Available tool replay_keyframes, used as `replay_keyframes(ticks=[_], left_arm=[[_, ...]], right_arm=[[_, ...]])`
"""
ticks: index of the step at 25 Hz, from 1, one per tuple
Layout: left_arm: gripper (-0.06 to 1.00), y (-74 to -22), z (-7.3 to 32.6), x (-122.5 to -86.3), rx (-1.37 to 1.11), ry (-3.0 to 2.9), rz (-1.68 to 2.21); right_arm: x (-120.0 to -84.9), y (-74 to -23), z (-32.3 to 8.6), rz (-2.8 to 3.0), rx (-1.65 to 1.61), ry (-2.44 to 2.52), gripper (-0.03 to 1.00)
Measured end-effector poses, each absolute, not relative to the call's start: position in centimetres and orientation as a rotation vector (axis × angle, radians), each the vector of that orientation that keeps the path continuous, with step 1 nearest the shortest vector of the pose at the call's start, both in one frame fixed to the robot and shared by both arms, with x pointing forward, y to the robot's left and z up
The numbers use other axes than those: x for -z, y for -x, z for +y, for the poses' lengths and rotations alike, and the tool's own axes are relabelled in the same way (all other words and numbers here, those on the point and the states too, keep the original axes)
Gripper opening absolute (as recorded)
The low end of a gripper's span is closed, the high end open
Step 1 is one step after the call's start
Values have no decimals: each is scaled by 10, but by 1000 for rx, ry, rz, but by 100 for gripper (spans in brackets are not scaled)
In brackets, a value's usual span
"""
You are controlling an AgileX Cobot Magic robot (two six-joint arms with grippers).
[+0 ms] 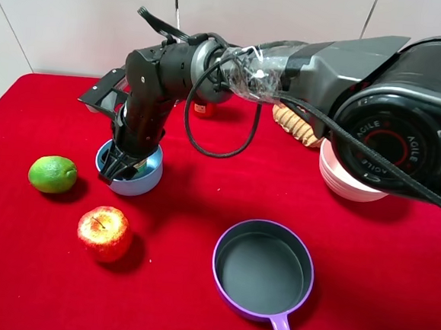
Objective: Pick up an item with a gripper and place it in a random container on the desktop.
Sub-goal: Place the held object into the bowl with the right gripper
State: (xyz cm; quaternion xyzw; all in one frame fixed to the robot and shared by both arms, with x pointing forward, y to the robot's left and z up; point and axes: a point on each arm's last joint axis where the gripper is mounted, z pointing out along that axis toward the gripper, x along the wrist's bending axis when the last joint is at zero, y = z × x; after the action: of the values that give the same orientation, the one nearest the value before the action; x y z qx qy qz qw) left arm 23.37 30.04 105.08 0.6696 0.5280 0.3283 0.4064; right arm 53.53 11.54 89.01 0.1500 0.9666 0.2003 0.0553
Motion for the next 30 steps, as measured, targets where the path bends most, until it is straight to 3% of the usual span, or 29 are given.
replay_keyframes(ticks=[30], left_arm=[[99,-234,300,-1051,-828,-1689,1332]], right_arm=[[-891,-537,116,2910,-614,-392,48]])
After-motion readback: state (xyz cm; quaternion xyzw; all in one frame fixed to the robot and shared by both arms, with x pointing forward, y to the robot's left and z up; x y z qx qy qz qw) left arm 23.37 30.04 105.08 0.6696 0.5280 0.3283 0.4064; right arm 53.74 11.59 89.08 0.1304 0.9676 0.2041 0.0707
